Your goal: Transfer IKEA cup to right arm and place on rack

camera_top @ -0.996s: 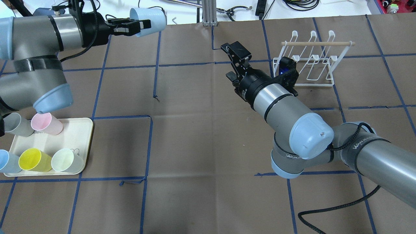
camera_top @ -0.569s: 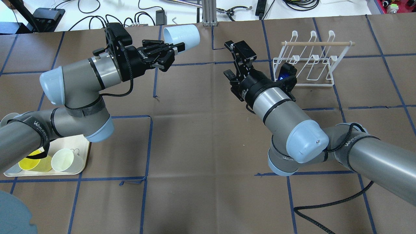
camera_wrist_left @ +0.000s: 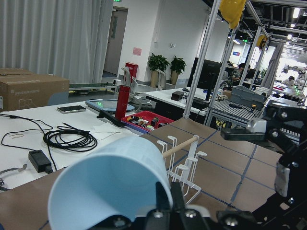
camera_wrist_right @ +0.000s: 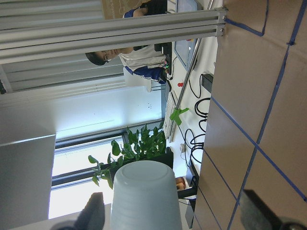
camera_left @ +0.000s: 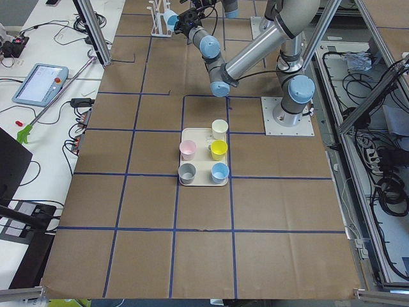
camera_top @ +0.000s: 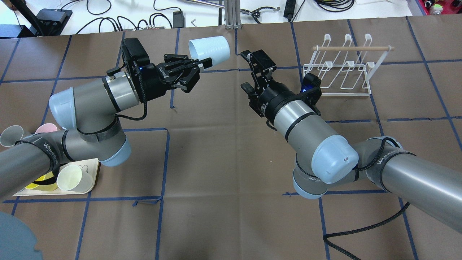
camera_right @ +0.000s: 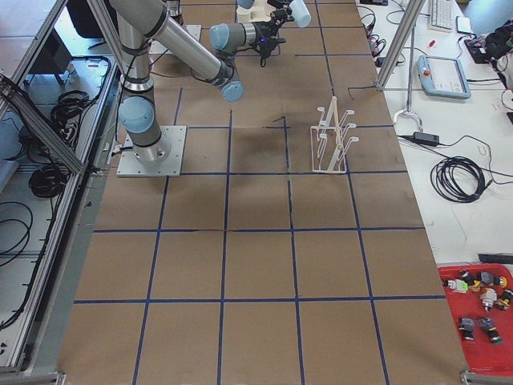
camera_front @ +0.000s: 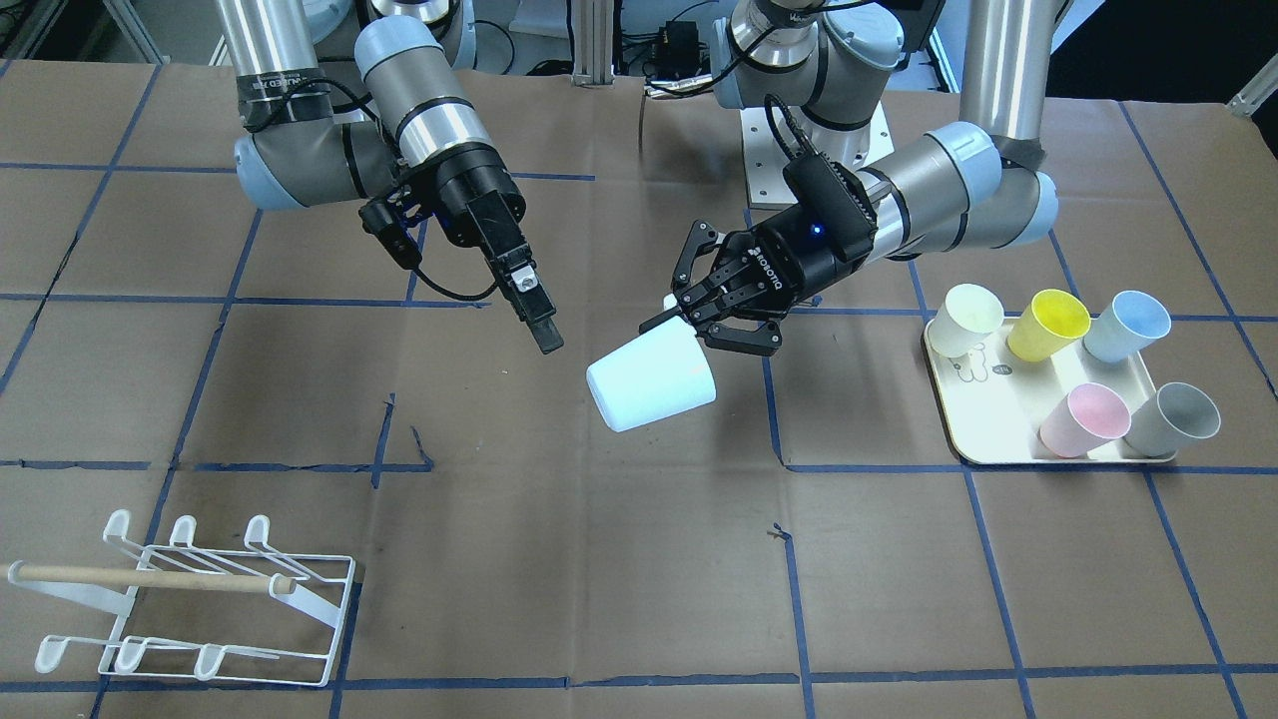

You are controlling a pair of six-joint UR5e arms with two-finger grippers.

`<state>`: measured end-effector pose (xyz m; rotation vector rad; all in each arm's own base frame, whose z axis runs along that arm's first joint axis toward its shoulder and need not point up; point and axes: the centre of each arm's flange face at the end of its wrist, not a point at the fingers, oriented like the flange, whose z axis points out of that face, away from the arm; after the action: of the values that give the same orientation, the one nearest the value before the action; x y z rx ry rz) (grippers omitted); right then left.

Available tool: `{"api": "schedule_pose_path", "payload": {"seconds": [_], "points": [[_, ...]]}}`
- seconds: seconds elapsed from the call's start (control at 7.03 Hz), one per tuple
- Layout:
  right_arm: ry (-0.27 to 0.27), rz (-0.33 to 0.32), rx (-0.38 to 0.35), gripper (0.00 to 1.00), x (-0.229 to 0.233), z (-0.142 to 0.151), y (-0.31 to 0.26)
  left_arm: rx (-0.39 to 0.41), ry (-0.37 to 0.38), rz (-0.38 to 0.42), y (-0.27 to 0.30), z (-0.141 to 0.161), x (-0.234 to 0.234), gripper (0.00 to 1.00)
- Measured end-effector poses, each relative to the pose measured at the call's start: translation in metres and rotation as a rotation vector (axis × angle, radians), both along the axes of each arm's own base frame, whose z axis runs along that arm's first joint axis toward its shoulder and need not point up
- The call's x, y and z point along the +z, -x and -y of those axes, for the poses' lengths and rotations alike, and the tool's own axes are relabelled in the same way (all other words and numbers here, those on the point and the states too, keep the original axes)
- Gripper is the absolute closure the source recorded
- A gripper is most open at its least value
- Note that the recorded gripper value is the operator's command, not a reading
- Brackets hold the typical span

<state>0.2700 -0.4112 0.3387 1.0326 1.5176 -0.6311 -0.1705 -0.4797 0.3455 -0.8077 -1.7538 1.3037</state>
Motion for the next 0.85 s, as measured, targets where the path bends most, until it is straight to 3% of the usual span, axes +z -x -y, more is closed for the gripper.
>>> {"api": "schedule_pose_path", "payload": {"seconds": [0.85], "points": [[-0.029, 0.015, 0.019, 0.02, 0.011, 0.026, -0.029, -0.019, -0.004, -0.001, 0.009, -0.006, -0.001, 0.96]]}}
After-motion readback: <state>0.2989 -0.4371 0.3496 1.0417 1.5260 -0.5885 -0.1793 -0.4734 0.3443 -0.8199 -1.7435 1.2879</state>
